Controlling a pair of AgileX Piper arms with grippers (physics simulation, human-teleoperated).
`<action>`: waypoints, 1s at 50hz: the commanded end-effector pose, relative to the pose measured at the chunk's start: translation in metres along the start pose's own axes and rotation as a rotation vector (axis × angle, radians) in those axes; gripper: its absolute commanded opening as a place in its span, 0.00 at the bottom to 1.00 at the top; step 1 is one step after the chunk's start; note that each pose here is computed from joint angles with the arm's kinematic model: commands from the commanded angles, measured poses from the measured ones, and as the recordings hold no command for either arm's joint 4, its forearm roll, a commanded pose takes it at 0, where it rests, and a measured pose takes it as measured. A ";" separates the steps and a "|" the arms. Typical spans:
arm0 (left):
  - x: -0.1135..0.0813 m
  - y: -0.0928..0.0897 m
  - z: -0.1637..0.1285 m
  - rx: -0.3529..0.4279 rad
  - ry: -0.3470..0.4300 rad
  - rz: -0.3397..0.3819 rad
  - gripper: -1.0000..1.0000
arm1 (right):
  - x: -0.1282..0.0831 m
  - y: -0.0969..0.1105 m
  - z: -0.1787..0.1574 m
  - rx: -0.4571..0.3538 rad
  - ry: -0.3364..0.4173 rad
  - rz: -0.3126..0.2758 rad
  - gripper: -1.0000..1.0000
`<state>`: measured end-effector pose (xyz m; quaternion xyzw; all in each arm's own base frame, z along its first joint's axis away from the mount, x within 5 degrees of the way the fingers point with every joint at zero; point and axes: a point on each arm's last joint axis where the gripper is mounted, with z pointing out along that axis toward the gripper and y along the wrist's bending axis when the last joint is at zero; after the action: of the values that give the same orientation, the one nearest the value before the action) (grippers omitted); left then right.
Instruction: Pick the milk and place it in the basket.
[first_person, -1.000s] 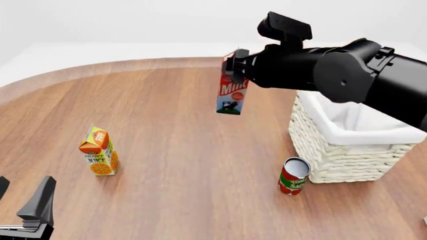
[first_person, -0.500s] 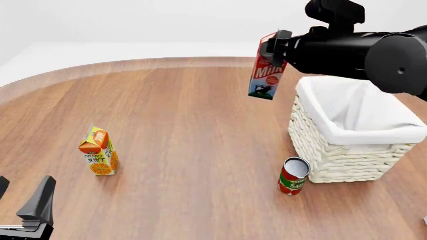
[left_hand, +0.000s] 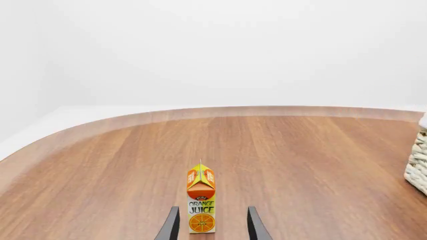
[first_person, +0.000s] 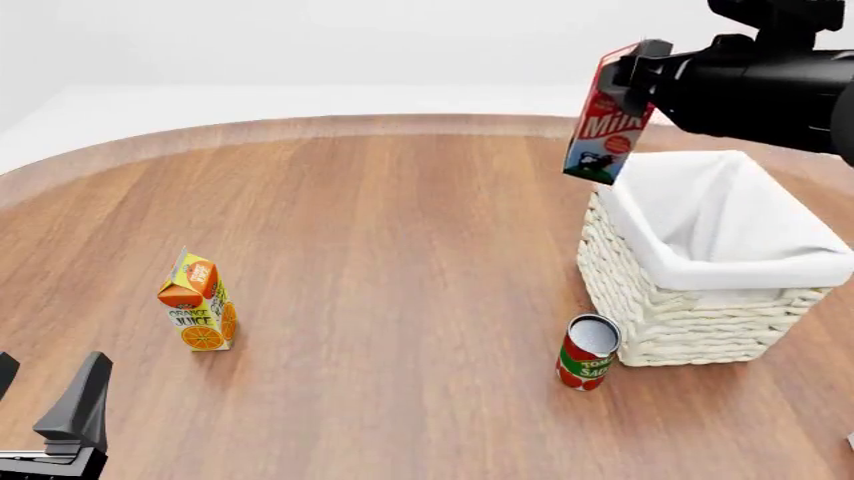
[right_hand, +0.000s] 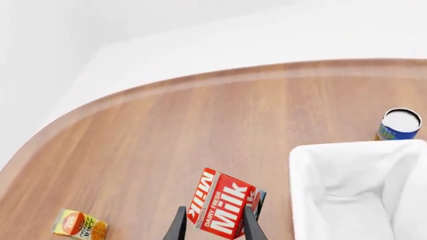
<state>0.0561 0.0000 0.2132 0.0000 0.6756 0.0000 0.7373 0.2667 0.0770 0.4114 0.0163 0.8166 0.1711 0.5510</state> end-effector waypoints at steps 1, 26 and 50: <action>0.000 0.000 0.000 0.000 0.000 0.000 1.00 | -0.012 -0.013 -0.014 0.040 -0.055 0.015 0.00; 0.000 0.000 0.000 0.000 0.000 0.000 1.00 | -0.021 -0.043 -0.020 0.148 -0.099 0.020 0.00; 0.000 0.000 0.000 0.000 0.000 0.000 1.00 | -0.017 -0.077 -0.019 0.258 -0.124 0.050 0.00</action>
<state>0.0561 0.0000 0.2132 0.0000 0.6756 0.0000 0.7373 0.2702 0.0067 0.4062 0.0977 0.8079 0.0843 0.5750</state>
